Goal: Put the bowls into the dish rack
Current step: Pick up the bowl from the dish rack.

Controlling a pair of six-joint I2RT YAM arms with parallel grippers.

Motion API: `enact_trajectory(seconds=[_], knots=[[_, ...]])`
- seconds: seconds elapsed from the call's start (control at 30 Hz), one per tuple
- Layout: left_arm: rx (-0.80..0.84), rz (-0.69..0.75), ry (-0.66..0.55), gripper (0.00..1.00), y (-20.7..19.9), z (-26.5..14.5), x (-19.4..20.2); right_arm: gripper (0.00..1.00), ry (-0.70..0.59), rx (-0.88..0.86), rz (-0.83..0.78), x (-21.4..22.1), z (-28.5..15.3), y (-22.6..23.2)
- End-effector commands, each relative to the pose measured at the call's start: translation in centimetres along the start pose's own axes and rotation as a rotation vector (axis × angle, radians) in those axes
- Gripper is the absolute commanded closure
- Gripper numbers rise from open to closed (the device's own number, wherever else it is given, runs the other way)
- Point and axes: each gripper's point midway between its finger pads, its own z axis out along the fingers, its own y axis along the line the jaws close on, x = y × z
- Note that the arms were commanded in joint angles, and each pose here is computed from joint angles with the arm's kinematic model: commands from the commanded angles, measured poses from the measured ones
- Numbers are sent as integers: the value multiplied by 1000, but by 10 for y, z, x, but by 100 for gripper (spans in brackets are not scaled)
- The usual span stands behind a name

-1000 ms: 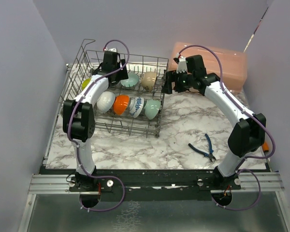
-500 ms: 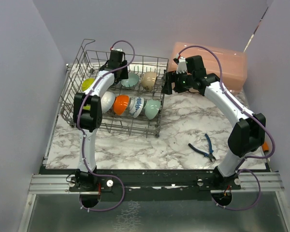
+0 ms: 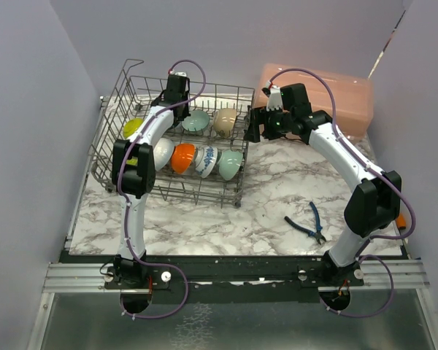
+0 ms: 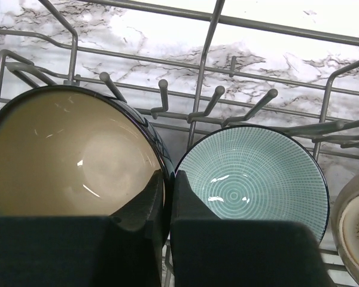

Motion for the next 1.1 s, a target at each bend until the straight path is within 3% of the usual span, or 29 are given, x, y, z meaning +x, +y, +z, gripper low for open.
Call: enact_trajectory(seconds=[0.0, 0.47, 0.63, 0.87, 1.07], knots=[[-59, 5, -10, 100, 16, -21, -16, 19, -35, -23, -17, -13, -9, 7], [34, -12, -220, 100, 11, -122, -87, 11, -103, -55, -1, -22, -31, 22], [184, 21, -309, 100, -7, -168, -101, 6, -138, -83, 18, -26, -39, 30], [596, 151, -425, 100, -72, -238, -67, 0, -161, -211, 98, -28, -52, 54], [809, 437, -592, 100, -131, -296, -7, 0, -180, -404, 170, -30, -66, 86]])
